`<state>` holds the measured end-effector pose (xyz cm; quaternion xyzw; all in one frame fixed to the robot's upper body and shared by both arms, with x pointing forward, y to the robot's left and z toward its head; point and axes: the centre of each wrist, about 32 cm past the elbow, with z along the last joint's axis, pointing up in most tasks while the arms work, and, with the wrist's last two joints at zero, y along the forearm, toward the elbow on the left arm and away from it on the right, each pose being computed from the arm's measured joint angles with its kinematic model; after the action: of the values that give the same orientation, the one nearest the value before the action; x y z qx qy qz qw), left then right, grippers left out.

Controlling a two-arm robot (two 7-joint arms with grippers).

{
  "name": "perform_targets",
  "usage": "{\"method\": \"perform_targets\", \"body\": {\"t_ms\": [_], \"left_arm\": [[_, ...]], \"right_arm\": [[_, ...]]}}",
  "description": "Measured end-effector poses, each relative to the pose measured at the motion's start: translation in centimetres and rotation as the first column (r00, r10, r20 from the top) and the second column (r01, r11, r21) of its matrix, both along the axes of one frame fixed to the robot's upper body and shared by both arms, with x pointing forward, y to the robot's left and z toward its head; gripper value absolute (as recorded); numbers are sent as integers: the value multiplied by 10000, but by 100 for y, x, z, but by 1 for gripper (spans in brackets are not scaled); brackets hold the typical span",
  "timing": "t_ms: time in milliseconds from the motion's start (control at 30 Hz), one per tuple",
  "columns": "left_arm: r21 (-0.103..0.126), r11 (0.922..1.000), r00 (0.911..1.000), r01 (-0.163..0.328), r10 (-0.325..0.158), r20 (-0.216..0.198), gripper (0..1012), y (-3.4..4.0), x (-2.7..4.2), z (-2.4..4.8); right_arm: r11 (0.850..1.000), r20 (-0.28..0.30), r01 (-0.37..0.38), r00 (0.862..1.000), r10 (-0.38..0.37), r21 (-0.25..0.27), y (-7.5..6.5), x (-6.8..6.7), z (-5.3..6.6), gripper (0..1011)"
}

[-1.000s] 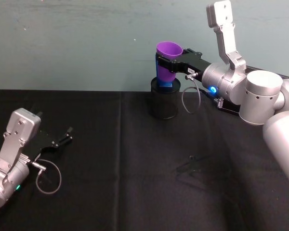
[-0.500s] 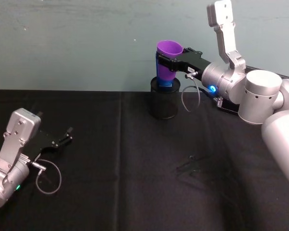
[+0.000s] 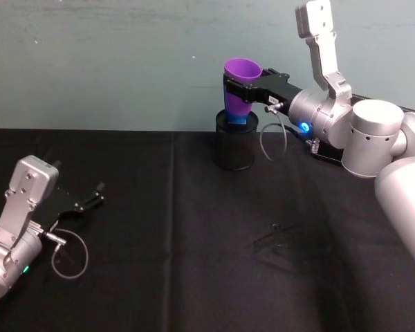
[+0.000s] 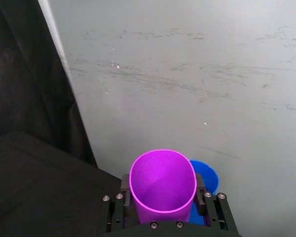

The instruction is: Pick up one cup with a gripper and tap it against the other cup.

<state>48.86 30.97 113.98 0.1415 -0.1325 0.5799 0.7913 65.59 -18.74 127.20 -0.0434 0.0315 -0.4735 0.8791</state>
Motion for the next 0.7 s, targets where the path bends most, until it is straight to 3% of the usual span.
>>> {"method": "perform_targets", "body": {"t_ms": [700], "left_arm": [[-1, 10000, 10000, 0, 0, 0, 1011, 0, 0, 0]], "right_arm": [[10000, 3, 17, 10000, -17, 11, -1, -4, -2, 726]]}}
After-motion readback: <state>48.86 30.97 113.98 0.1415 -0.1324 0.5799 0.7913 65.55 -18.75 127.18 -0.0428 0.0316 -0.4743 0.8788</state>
